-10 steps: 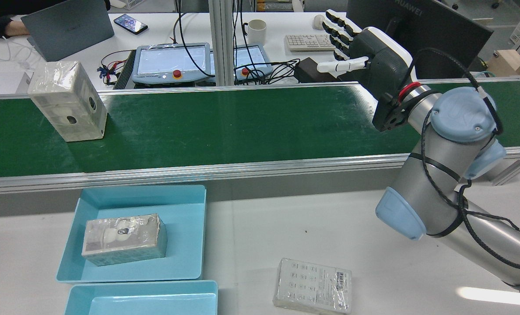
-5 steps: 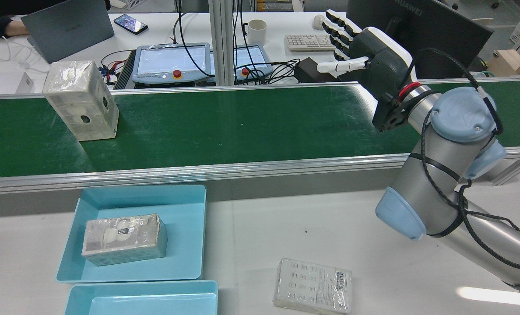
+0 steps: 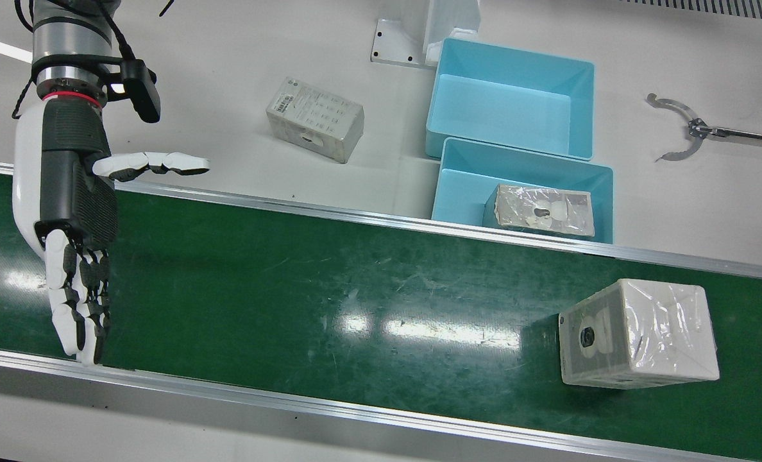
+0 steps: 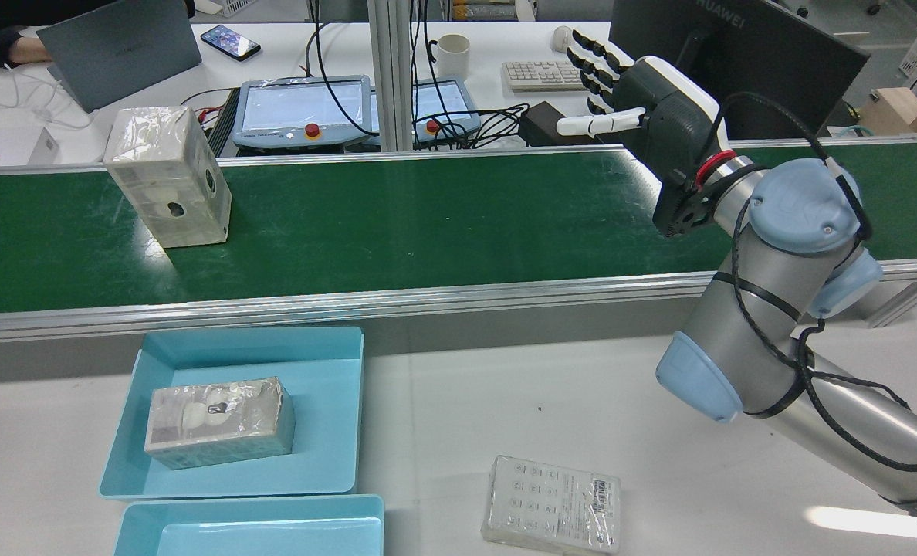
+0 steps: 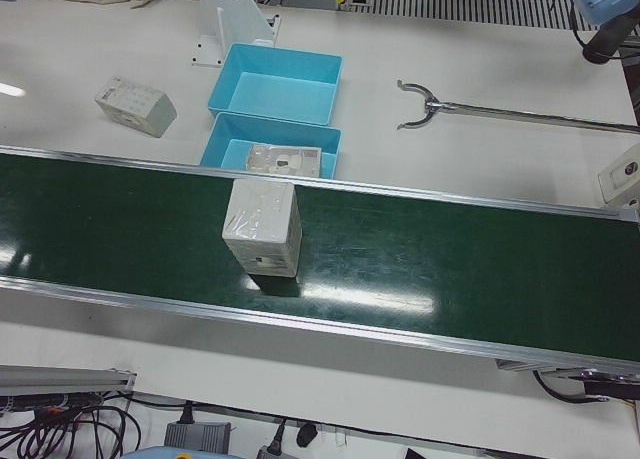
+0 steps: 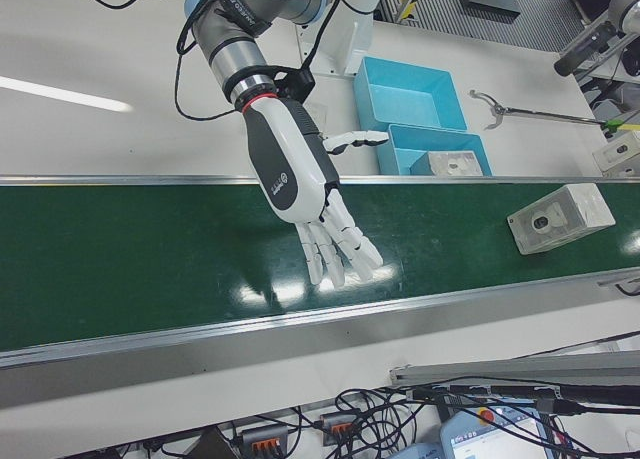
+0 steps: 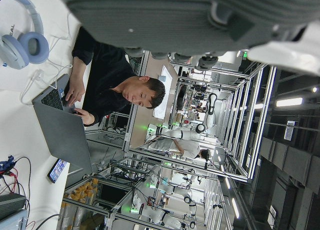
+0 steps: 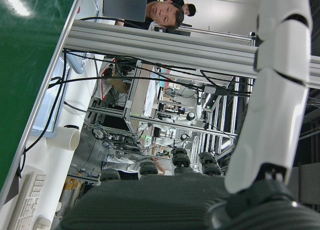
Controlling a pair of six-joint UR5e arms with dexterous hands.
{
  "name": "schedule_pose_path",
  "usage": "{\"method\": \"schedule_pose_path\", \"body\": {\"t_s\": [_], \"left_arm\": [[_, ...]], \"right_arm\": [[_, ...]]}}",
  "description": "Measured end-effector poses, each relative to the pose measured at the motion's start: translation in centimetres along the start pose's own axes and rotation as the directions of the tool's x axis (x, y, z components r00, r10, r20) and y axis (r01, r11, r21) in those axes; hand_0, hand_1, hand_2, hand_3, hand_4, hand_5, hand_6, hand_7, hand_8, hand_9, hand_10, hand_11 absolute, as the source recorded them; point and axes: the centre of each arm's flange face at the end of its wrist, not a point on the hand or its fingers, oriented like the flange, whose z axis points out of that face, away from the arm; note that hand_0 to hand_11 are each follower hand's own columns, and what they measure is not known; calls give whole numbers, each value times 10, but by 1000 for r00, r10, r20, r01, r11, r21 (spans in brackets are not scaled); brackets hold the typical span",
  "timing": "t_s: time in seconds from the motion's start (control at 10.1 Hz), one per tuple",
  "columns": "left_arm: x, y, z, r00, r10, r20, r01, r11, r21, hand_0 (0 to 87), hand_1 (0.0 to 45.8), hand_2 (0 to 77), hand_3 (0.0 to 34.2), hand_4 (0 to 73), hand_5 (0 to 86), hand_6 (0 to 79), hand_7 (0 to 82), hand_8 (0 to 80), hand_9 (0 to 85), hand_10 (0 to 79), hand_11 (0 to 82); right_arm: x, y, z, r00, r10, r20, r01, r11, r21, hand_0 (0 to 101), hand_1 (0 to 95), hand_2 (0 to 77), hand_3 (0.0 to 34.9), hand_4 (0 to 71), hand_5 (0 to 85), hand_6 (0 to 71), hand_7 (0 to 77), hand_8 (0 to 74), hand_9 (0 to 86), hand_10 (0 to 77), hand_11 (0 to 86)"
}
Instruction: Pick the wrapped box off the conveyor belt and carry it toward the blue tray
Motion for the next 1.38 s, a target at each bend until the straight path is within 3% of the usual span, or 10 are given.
{"method": "schedule_pose_path", "body": {"t_s": [1.38], "left_arm": [[0, 0, 0, 1000, 0, 0, 0, 1000, 0, 0, 0, 11, 0, 0, 11, 0, 0, 0, 0, 0, 0]], "right_arm": [[12, -9, 9, 1000, 7, -8, -7, 1000, -4, 444, 115, 125, 156, 0, 93, 0, 5, 5, 16, 0, 5]]}}
